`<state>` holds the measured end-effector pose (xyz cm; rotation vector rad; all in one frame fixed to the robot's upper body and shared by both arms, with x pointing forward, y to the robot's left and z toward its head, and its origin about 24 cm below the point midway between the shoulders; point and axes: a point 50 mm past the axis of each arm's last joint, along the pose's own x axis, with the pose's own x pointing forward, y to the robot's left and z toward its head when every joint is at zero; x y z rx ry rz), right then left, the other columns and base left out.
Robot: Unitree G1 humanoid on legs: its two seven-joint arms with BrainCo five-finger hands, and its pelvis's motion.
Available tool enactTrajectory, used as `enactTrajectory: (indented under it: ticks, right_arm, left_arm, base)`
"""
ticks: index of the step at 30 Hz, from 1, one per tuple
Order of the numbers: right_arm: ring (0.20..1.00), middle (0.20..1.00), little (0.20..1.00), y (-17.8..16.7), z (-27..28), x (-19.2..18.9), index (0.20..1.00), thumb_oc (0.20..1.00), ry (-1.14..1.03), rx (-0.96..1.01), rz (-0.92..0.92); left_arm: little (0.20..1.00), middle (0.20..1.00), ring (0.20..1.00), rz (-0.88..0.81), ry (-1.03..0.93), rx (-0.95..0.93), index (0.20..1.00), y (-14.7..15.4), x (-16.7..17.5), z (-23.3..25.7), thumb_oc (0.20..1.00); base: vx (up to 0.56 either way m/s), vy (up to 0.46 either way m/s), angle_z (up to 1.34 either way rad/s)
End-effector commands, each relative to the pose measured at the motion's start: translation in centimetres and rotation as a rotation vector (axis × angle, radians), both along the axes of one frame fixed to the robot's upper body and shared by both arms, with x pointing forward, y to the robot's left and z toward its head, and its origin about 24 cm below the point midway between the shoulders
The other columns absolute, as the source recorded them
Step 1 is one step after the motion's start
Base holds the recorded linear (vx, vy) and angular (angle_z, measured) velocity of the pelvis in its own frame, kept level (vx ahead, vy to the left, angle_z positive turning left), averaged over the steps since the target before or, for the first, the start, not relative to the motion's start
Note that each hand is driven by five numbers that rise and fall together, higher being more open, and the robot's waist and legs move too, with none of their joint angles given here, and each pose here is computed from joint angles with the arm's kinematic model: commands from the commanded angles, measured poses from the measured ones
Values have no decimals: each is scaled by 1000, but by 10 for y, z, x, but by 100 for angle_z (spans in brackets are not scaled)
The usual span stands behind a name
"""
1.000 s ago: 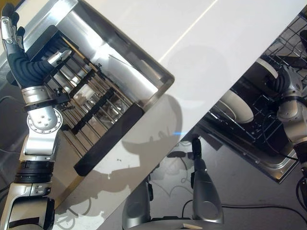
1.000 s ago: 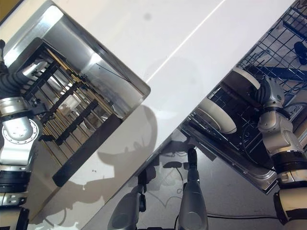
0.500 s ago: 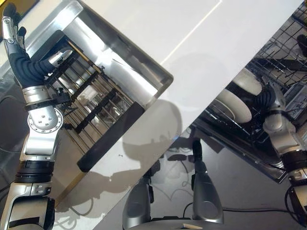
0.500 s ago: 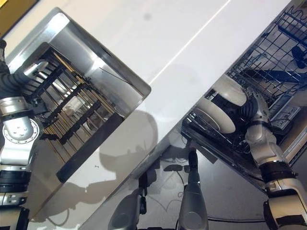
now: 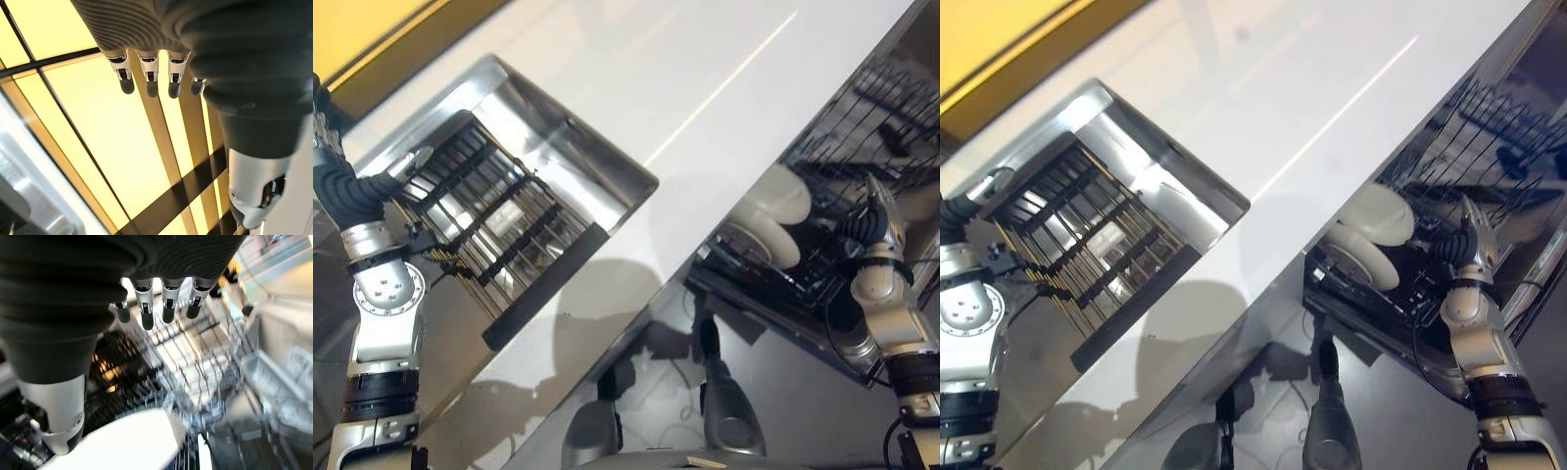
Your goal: Pick up plates and place into dishwasher.
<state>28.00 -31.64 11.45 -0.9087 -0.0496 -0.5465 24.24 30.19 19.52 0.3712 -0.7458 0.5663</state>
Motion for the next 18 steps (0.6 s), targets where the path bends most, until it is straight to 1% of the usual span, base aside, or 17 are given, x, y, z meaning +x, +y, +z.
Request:
enactTrajectory:
  ticks: [1, 6, 9, 13, 18]
  right_arm:
    - [1000, 1000, 1000, 10, 23, -13, 1000, 1000, -214, -59, 21]
    - [1000, 1000, 1000, 9, 22, -32, 1000, 1000, -427, 66, -81]
    - [1000, 1000, 1000, 4, 16, -42, 1000, 1000, -472, 124, -140]
    - [1000, 1000, 1000, -2, 1, -50, 1000, 1000, -451, 258, -154]
    - [1000, 1000, 1000, -4, -18, -56, 1000, 1000, -394, 349, -153]
  left_arm:
    - [1000, 1000, 1000, -4, -7, 37, 1000, 6, -14, -3, 1000]
    - [1000, 1000, 1000, 4, 59, -1, 1000, 9, -22, -26, 1000]
    - [1000, 1000, 1000, -5, 93, -32, 1000, 7, -26, -37, 1000]
    - [1000, 1000, 1000, -16, 134, -81, 1000, 1, -29, -52, 1000]
    - [1000, 1000, 1000, -31, 182, -126, 1000, -7, -30, -66, 1000]
  base:
    - [149, 32, -2]
    - [139, 104, -5]
    - [124, 227, 0]
    - [172, 280, -1]
    - [103, 216, 1]
